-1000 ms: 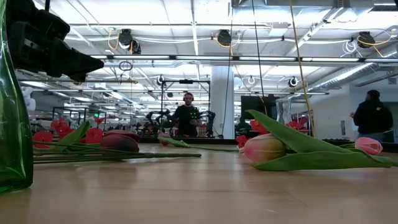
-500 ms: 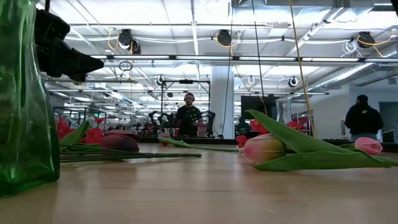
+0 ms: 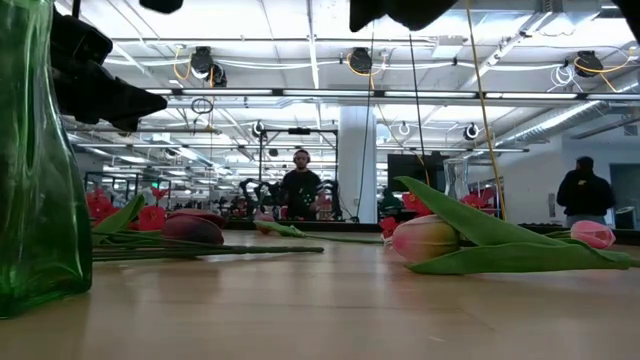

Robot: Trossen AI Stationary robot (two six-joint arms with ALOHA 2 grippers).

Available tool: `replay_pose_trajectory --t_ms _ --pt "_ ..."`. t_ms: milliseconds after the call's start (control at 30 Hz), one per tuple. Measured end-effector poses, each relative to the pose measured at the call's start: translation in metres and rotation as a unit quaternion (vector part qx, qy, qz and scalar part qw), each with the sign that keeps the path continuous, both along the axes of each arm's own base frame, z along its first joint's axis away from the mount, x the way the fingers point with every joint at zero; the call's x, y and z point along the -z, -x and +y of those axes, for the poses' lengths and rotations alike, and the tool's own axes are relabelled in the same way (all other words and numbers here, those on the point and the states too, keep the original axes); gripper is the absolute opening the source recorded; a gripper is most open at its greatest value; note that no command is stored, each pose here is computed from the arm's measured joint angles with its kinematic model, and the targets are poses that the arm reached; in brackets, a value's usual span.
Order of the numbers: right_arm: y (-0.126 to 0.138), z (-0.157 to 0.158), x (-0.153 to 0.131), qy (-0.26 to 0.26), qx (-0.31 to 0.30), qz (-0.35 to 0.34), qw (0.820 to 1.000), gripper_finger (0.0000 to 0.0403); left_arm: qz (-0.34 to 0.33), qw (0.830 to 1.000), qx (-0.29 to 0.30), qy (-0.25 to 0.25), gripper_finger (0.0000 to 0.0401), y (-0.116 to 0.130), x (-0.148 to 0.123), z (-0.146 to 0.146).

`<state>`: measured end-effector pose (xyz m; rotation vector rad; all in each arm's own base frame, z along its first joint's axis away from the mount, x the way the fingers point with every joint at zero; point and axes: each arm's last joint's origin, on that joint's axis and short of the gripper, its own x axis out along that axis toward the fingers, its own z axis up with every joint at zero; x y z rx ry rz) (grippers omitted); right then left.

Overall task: Sort flowers into vase by color
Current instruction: Put the white flowers into the green vase

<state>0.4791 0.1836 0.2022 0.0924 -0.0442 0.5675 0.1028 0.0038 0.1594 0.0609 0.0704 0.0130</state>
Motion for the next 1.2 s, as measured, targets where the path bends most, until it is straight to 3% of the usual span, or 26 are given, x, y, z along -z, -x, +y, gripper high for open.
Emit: replay_pose_trajectory --t_ms 467,800,1200 --pt "0.000 0.000 0.005 0.002 0.000 0.020 1.000 0.0083 0.000 1.000 0.000 0.000 0.0049 0.000 0.000 0.000" --pt "0.001 0.000 0.001 0.006 0.000 0.031 1.000 0.0158 0.000 1.000 0.000 0.000 0.0049 0.000 0.000 0.000" --pt "0.012 -0.008 -0.019 0.086 0.001 0.094 0.992 0.0226 0.000 1.000 0.000 0.000 0.0049 0.000 0.000 0.000"
